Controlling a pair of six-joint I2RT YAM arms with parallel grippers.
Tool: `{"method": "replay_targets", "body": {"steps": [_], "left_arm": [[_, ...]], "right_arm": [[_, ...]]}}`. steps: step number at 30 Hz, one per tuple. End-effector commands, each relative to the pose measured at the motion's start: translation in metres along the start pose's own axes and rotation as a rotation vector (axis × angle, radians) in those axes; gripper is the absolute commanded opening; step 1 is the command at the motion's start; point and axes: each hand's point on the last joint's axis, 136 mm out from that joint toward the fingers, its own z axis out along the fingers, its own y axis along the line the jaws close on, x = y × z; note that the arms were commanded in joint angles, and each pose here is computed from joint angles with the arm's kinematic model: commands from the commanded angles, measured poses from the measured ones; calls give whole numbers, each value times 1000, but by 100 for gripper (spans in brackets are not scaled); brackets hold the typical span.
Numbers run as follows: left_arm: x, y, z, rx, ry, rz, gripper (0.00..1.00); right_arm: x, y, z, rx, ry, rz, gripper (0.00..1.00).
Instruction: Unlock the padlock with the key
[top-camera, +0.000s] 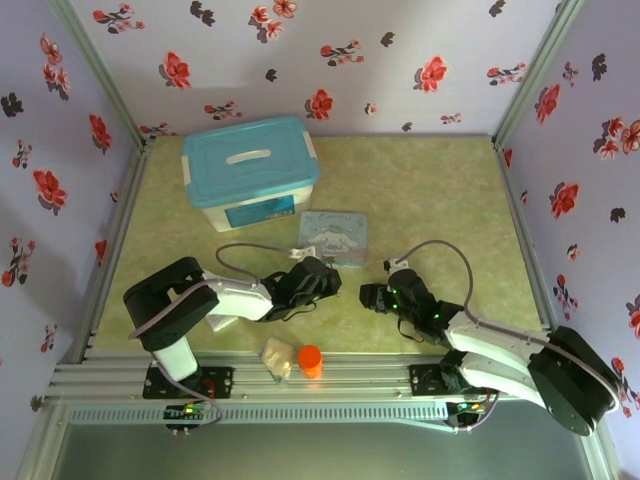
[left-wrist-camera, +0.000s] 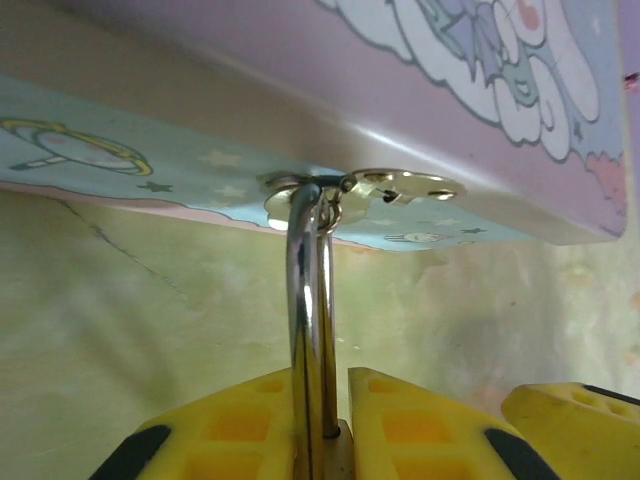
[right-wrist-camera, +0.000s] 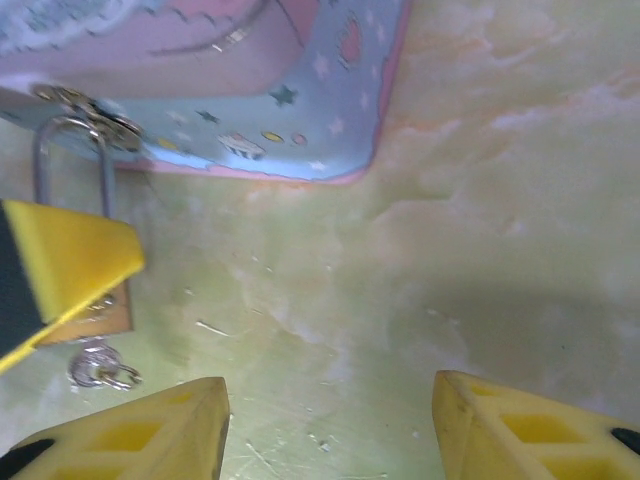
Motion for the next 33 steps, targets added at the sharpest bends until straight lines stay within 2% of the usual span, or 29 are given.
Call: {"method": "replay_targets", "body": {"steps": [1, 9, 15, 22, 29, 33], "left_arm": [[-1, 25, -5, -129, 37, 104, 1], [-3, 48, -12, -327, 97, 249, 14], [-5, 41, -14, -346, 96, 300, 23], [1, 46, -17, -410, 114, 366, 24], [4, 40, -24, -431, 117, 392, 17], [2, 45, -29, -507, 119, 460, 17]], "right_arm": [[-22, 2, 0, 45, -47, 20, 55], [-28, -7, 7, 133, -36, -5, 54], [-21, -12, 13, 154, -14, 2, 53], [-18, -16, 16, 164, -15, 16, 53], [-13, -16, 22, 156, -2, 23, 52], [-12, -16, 24, 154, 4, 30, 52]]}}
